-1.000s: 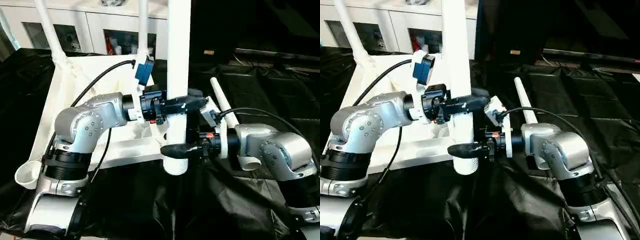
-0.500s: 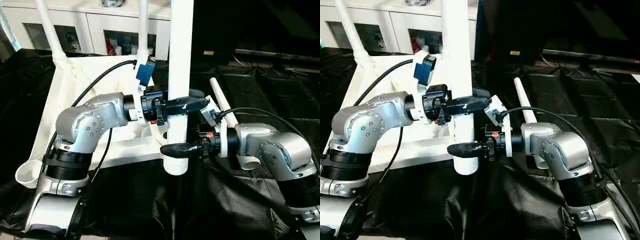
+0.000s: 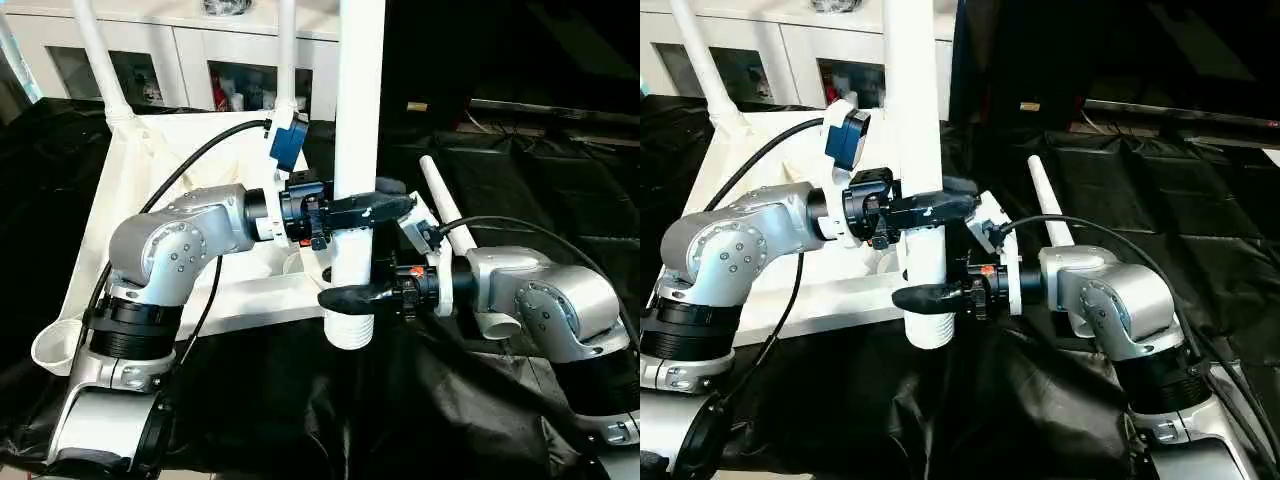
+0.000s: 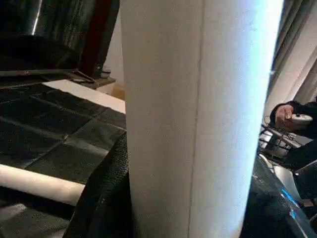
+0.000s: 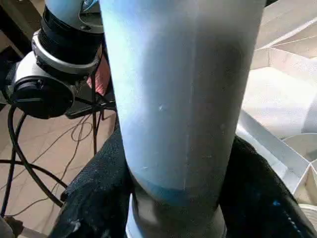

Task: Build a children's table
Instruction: Pick table leg

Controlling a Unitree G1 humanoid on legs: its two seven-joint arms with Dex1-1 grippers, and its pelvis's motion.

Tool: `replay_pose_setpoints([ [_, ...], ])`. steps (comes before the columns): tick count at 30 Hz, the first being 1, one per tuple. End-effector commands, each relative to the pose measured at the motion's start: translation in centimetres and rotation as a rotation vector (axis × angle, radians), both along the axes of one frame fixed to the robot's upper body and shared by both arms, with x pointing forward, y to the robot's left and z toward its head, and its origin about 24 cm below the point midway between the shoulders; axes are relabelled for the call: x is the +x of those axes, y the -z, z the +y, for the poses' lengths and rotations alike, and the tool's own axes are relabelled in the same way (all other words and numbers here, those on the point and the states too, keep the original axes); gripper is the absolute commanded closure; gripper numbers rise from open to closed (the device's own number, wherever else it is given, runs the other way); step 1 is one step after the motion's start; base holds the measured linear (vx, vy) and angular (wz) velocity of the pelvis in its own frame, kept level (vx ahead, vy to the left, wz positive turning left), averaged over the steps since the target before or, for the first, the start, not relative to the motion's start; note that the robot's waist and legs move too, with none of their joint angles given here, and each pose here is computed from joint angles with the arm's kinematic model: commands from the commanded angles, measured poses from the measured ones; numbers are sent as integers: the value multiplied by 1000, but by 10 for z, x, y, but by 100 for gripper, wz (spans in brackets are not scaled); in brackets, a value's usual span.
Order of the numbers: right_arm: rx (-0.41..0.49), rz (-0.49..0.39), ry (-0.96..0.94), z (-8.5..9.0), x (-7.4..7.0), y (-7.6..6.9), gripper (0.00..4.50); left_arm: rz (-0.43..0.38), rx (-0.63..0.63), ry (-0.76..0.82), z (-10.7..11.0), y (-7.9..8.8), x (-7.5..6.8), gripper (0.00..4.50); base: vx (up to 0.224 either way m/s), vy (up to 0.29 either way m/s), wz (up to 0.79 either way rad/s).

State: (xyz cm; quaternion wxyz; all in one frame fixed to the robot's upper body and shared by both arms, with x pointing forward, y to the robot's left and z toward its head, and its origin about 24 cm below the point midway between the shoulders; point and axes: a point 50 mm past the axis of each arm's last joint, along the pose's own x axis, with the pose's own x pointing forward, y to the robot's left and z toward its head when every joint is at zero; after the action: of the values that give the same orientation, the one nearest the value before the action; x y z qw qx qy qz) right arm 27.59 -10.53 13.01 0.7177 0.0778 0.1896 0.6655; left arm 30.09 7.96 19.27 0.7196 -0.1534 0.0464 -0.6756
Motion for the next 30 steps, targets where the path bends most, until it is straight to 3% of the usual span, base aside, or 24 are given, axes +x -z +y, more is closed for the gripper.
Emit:
replay_pose_setpoints([
  [1, 1, -21, 29, -2, 5, -5, 256, -33, -1, 77, -10, -6, -6, 264, 0, 0, 0],
  [4, 2, -23, 31, -2, 5, -5, 256, -56, 6, 47, -9, -7, -4, 264, 0, 0, 0],
  [6, 2, -23, 31, -2, 6, -5, 256, -33, -2, 46, -9, -7, -4, 194, 0, 0, 0],
  [10, 7, -25, 36, -2, 6, -5, 257, -7, -50, 8, -8, -11, 2, 187, 0, 0, 0],
  [14, 26, -27, 51, -1, 7, -6, 258, -4, -208, -127, -3, -24, 15, 153, 0, 0, 0],
  [18, 69, -22, 88, -2, 7, -7, 259, 76, -448, -267, 9, -38, 30, 132, 0, 0, 0],
  [21, 97, -41, 153, -4, 10, -8, 259, 117, -548, -406, 24, -41, 41, 132, 0, 0, 0],
  [23, 108, -54, 190, -5, 12, -8, 259, 121, -546, -451, 30, -39, 43, 132, 0, 0, 0],
  [27, 118, -75, 310, -12, 20, -8, 261, 34, -350, -580, 44, -26, 44, 132, 0, 0, 0],
  [29, 102, -93, 393, -17, 25, -6, 261, -94, -112, -593, 49, -10, 38, 132, 0, 0, 0],
  [30, 58, -115, 476, -22, 30, -2, 261, -163, 79, -551, 53, 8, 28, 132, 0, 0, 0],
])
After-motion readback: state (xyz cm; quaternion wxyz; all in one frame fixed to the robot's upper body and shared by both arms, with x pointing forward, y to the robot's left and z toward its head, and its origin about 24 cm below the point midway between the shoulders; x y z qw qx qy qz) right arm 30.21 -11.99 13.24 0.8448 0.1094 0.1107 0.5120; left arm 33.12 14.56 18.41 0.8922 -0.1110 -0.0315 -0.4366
